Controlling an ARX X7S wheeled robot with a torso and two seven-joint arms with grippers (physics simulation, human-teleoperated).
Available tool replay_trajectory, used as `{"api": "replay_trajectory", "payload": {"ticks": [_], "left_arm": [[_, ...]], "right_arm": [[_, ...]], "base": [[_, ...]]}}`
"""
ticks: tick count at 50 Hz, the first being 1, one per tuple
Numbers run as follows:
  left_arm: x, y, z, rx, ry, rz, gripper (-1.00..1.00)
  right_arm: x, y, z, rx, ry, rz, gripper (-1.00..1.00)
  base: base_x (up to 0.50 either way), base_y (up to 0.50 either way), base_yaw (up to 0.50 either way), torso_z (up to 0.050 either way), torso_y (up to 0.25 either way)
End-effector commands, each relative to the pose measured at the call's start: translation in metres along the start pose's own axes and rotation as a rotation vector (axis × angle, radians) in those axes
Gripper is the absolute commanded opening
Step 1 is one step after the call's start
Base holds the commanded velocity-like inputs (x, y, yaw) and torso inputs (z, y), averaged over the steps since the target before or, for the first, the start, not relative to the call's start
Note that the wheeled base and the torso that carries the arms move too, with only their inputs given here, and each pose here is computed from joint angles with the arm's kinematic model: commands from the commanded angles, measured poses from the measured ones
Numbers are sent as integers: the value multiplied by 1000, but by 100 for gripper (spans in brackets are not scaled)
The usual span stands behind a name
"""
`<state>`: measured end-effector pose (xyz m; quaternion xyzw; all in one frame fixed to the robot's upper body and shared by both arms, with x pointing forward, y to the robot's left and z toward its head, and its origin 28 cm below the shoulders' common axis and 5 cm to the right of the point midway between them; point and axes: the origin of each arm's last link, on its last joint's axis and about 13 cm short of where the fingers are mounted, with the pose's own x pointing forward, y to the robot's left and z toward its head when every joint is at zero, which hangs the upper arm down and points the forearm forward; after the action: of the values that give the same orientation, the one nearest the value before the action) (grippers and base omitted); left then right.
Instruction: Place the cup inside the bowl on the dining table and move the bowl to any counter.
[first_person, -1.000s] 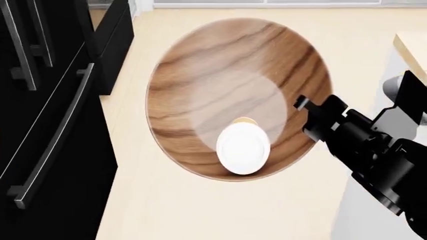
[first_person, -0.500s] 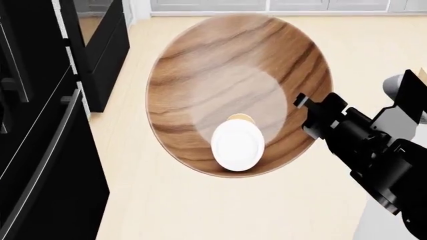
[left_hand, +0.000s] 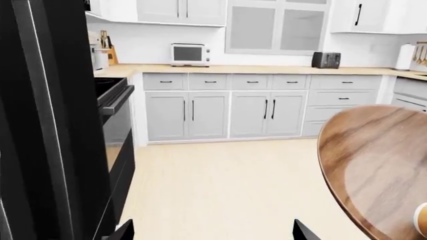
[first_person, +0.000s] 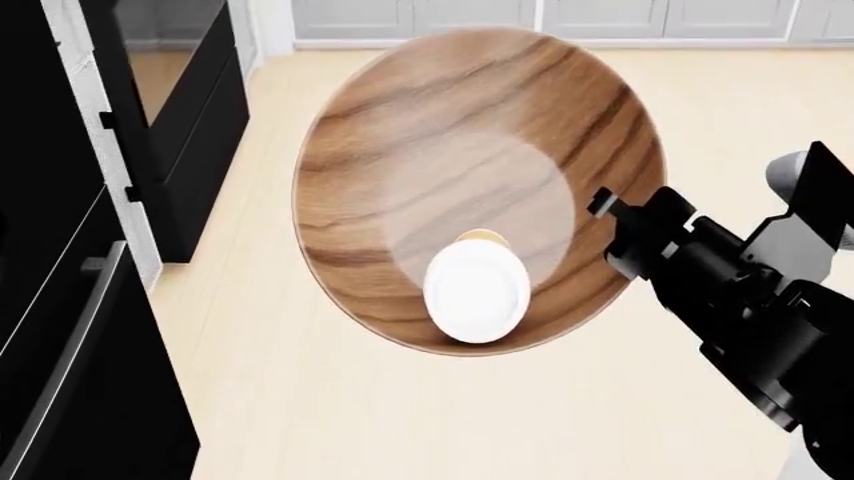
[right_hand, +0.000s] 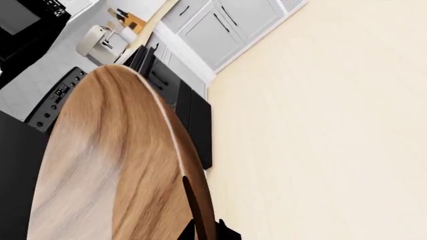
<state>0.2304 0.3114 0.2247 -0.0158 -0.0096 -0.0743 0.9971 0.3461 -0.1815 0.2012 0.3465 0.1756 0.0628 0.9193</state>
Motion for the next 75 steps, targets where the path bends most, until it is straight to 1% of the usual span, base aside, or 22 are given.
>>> {"api": "replay_trajectory", "payload": {"ticks": [1, 9, 15, 25, 28, 33, 36, 39, 43, 51, 63, 75], "left_arm": [[-1, 0, 1, 0, -1, -2, 100], [1, -3, 1, 0, 0, -4, 100], [2, -1, 1, -2, 0, -2, 100], [2, -6, -2, -1, 3, -1, 100], [0, -3, -1, -3, 3, -1, 100], [2, -2, -1, -1, 4, -4, 100], [-7, 6, 2, -3, 3, -3, 100], [-11, 11, 3, -4, 3, -4, 100], [-6, 5, 1, -2, 5, -6, 100], [1, -1, -1, -1, 7, -5, 100], [3, -4, 0, 0, 3, -8, 100], [1, -2, -1, -3, 7, -10, 100]], "right_arm": [[0, 4, 5, -13, -19, 23, -100], [0, 5, 5, -16, -18, 26, -100], [1, 4, 4, -17, -15, 27, -100], [2, 3, 2, -9, -13, 26, -100], [2, 3, 3, -9, -15, 25, -100], [2, 3, 2, -8, -14, 27, -100], [2, 2, 2, -8, -14, 26, -100], [2, 2, 1, -7, -13, 26, -100], [2, 2, 2, -6, -15, 26, -100], [2, 2, 1, -6, -14, 26, -100], [3, 2, 1, -4, -14, 26, -100], [3, 2, 1, -3, -13, 26, -100]], "base": [[500, -7, 0, 0, 0], [500, -7, 0, 0, 1], [500, -7, 0, 0, 2], [500, -7, 0, 0, 2], [500, -7, 0, 0, 3], [500, -7, 0, 0, 2], [500, -7, 0, 0, 0], [500, -7, 0, 0, 3], [500, -7, 0, 0, 2], [500, -7, 0, 0, 1], [500, -7, 0, 1, 2], [500, -7, 0, 0, 3]]}}
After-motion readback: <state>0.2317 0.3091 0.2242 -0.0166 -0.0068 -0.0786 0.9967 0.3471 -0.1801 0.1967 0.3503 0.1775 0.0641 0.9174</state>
